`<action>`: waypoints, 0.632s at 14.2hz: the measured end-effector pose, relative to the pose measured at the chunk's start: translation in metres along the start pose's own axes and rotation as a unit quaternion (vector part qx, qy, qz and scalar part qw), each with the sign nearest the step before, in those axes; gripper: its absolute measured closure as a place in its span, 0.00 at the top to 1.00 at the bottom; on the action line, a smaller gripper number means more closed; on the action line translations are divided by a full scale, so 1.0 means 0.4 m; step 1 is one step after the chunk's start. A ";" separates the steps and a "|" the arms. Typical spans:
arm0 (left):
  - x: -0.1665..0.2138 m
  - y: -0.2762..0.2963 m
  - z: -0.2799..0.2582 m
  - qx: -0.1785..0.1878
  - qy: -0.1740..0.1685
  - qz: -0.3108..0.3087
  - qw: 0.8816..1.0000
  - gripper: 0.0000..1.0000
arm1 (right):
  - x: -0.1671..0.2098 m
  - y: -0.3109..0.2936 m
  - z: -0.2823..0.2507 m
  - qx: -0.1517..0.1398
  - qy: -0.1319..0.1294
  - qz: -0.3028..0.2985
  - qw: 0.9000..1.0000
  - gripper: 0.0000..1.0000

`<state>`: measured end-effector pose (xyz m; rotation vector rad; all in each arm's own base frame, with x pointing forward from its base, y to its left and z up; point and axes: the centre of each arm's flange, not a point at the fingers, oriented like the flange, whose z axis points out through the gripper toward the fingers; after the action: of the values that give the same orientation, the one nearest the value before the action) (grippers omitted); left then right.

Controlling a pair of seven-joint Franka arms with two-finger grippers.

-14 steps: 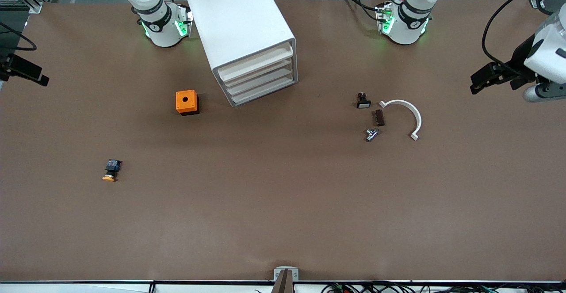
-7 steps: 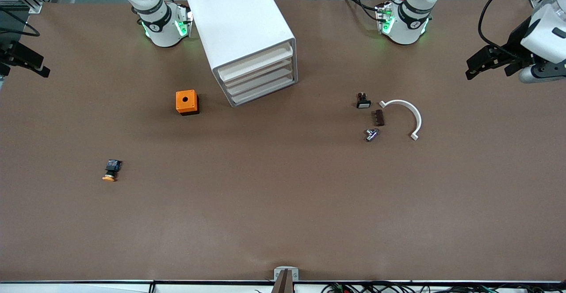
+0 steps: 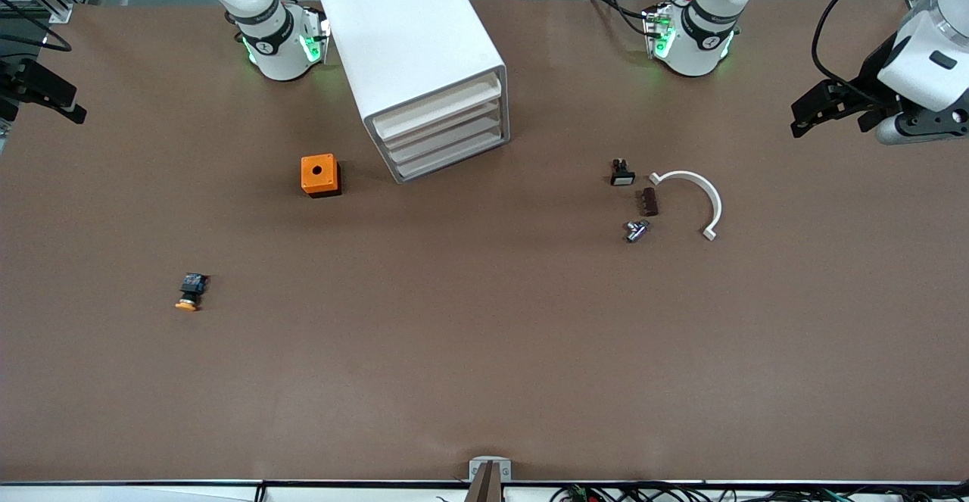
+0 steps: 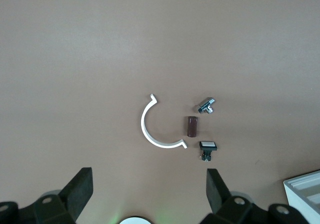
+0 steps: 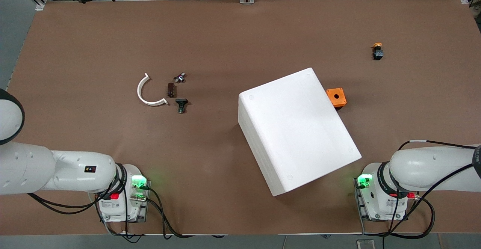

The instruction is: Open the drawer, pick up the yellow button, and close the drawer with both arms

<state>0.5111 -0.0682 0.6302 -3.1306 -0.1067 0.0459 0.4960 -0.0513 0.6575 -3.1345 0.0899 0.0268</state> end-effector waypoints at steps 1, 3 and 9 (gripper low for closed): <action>0.000 0.000 0.000 0.000 0.000 0.000 1.000 1.00 | -0.004 0.000 0.002 0.000 0.000 0.000 1.000 1.00; 0.000 -0.003 -0.002 0.000 0.000 -0.001 1.000 1.00 | -0.009 0.000 0.001 0.000 0.002 0.000 1.000 1.00; 0.002 -0.013 -0.037 -0.003 0.014 -0.005 1.000 1.00 | -0.012 0.001 -0.003 0.000 0.003 0.000 1.000 1.00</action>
<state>0.5120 -0.0629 0.6451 -3.1357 -0.1224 0.0003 0.4911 -0.0516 0.6588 -3.1342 0.0913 0.0183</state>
